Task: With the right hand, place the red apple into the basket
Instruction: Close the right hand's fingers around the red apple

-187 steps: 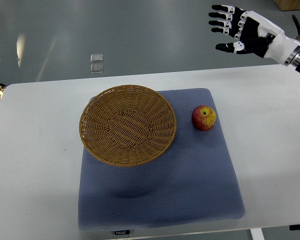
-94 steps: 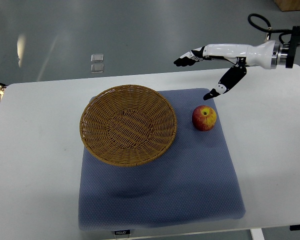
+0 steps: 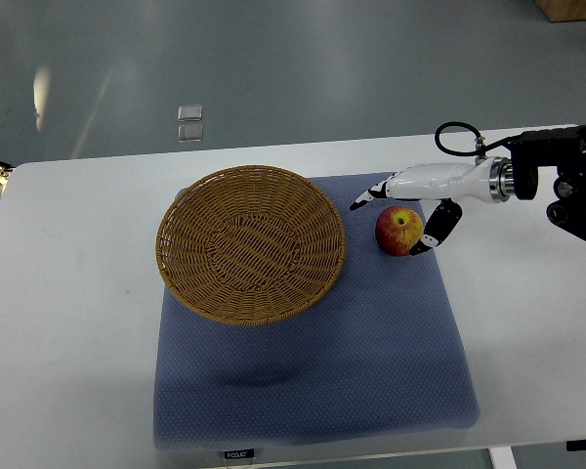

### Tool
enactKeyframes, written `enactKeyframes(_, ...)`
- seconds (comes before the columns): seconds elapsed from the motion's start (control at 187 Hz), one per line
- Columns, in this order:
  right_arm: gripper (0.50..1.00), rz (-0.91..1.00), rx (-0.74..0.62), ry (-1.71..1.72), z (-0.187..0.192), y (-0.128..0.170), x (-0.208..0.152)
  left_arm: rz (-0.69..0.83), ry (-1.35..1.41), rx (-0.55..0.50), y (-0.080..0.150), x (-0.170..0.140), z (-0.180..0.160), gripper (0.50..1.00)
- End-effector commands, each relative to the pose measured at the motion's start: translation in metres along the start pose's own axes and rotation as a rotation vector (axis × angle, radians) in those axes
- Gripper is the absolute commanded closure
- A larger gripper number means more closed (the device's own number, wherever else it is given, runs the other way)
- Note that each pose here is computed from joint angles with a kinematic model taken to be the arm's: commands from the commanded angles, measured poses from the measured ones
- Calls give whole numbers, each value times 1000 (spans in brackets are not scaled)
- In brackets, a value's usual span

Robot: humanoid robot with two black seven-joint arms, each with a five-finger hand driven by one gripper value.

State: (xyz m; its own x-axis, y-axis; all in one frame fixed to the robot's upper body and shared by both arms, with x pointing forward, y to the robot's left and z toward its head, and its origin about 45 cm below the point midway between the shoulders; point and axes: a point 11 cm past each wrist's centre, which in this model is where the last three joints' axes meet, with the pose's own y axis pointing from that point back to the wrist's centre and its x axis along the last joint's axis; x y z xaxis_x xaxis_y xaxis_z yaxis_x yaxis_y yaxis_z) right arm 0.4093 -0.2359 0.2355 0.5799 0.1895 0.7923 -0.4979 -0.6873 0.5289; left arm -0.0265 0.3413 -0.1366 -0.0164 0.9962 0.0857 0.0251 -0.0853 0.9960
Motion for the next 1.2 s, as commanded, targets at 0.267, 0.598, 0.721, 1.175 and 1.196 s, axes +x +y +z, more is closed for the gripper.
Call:
enactKeyframes(0.267, 585, -17, -44, 88, 10, -21, -15, 1, 0, 0, 0, 0, 0, 500)
enactKeyframes(0.598, 585, -27, -82, 139, 21, -26, -18, -1, 0, 0, 0, 0, 0, 500)
enactKeyframes(0.721, 585, -32, -79, 141, 21, -26, -19, 1, 0, 0, 0, 0, 0, 500)
enactKeyframes(1.175, 630, -65, -63, 144, 20, -27, -27, -1, 0, 0, 0, 0, 0, 500)
enactKeyframes(1.196, 642, -65, -63, 144, 20, -27, -27, 1, 0, 0, 0, 0, 0, 500)
